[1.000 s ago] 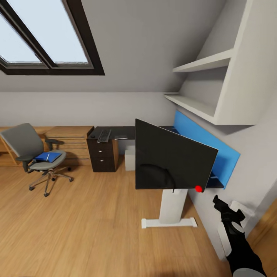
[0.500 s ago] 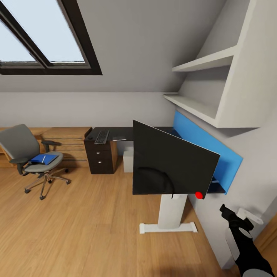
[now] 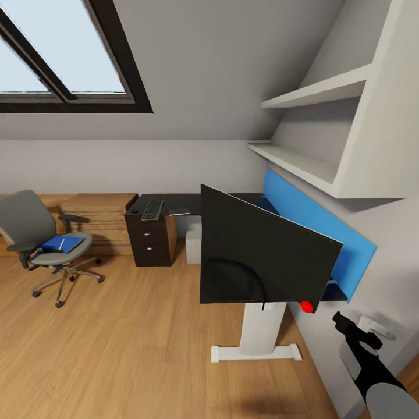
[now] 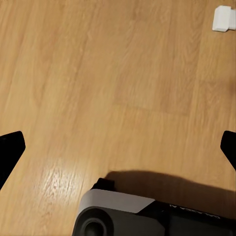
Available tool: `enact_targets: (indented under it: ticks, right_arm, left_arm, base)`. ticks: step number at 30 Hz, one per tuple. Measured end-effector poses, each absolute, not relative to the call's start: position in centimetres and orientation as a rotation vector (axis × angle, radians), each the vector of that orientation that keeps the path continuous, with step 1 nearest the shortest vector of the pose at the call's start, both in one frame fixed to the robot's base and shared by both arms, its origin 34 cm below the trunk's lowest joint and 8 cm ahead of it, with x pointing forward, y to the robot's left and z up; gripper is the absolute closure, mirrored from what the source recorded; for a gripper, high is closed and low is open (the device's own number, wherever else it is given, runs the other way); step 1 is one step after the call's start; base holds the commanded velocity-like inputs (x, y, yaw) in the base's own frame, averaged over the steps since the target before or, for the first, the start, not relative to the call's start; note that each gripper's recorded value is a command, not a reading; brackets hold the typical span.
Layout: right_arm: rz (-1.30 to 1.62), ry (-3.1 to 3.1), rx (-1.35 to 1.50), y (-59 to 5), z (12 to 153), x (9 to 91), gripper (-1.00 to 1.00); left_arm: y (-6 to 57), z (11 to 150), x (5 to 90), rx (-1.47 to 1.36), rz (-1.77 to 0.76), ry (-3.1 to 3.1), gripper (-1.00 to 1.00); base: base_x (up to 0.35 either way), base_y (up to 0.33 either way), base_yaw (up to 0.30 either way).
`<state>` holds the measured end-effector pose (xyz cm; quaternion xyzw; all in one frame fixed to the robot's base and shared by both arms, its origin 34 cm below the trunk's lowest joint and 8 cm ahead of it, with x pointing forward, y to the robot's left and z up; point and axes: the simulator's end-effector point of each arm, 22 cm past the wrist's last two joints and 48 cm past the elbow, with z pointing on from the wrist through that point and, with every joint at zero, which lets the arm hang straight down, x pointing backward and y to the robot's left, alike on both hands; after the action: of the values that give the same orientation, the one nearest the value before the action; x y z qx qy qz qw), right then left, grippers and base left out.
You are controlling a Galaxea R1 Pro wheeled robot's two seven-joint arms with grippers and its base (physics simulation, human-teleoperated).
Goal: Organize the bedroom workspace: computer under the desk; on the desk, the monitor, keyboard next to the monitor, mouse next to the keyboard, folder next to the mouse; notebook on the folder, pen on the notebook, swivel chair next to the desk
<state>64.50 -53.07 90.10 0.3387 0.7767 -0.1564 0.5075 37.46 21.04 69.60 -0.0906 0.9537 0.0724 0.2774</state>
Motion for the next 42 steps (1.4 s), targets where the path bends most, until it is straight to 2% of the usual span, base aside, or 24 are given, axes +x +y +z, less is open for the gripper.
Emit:
enact_targets:
  ticks: [7,21,42]
  right_arm:
    - [-0.329,1.850,0.769,-53.2,90.6,65.6,-1.00]
    - [-0.252,1.850,0.680,-53.7,91.0,66.1,-1.00]
    - [-0.194,1.832,0.580,-52.4,92.0,67.4,-1.00]
  left_arm:
    - [21.1,69.6,37.5,-0.243,0.195,2.561,-1.00]
    - [21.1,69.3,37.0,-0.241,0.200,2.571,-1.00]
    - [21.1,69.3,37.0,-0.241,0.200,2.572,-1.00]
  base:
    - [0.046,0.000,0.000]
    - [0.238,0.000,0.000]
    - [0.003,0.000,0.000]
